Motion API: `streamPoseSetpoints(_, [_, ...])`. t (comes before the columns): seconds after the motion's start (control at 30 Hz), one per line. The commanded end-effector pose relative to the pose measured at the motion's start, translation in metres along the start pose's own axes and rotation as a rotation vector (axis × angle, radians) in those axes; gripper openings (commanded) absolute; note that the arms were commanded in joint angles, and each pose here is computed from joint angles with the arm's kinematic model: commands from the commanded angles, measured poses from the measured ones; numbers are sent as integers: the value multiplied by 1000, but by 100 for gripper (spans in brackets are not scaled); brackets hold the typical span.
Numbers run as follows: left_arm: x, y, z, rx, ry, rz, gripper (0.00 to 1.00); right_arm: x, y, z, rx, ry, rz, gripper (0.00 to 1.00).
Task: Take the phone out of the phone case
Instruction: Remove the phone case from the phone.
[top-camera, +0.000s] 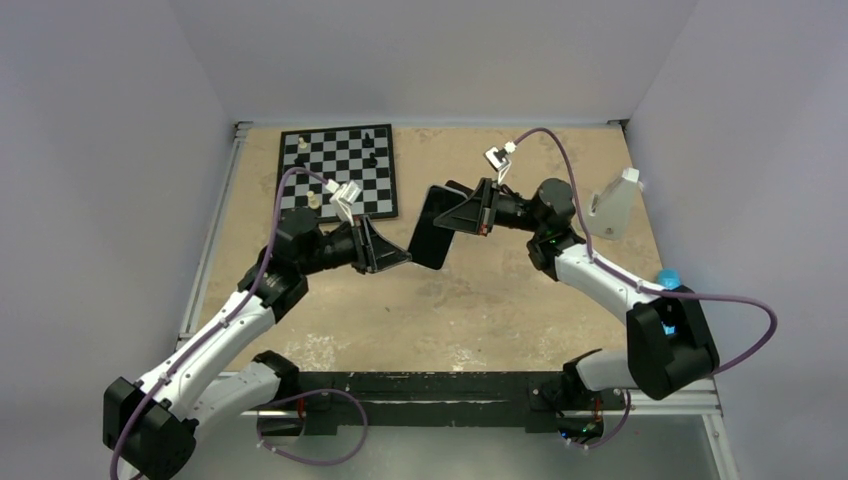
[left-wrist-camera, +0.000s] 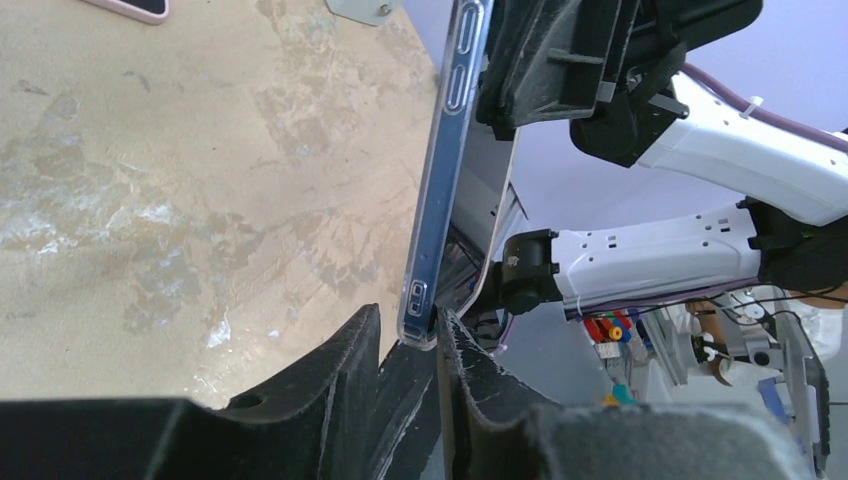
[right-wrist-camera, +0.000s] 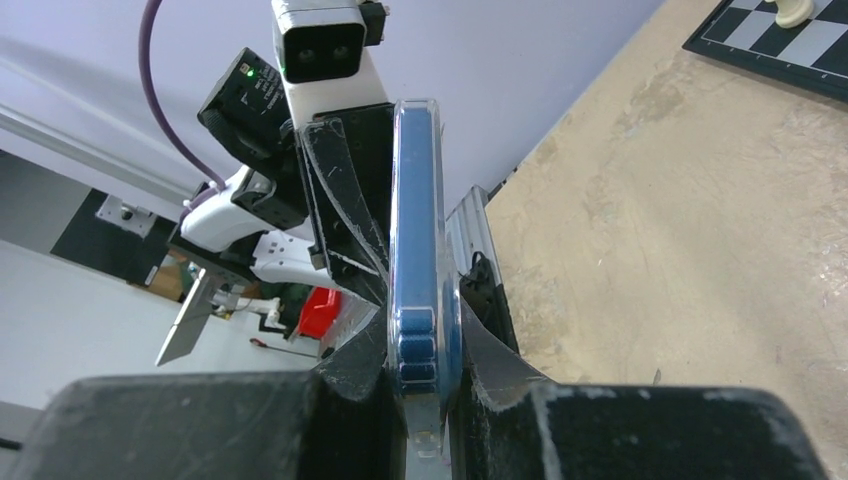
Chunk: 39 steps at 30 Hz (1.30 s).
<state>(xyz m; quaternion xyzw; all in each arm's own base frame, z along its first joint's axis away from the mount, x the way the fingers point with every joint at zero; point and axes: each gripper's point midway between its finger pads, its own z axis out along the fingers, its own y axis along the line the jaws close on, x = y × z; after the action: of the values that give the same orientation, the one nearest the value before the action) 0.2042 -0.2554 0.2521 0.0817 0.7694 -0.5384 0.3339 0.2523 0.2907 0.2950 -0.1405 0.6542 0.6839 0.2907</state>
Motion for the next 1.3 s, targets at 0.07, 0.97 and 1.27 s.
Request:
streamPoseSetpoints(0.07, [-7, -24, 4, 144, -24, 48, 22, -17, 41, 4, -90, -33, -95, 0])
streamPoseSetpoints(0.97, [4, -67, -6, 534, -5, 578, 0, -1, 158, -26, -539, 72, 145, 0])
streamPoseSetpoints(1.27, [-1, -51, 2, 431, 11, 627, 0, 5, 168, -25, -605, 101, 187, 0])
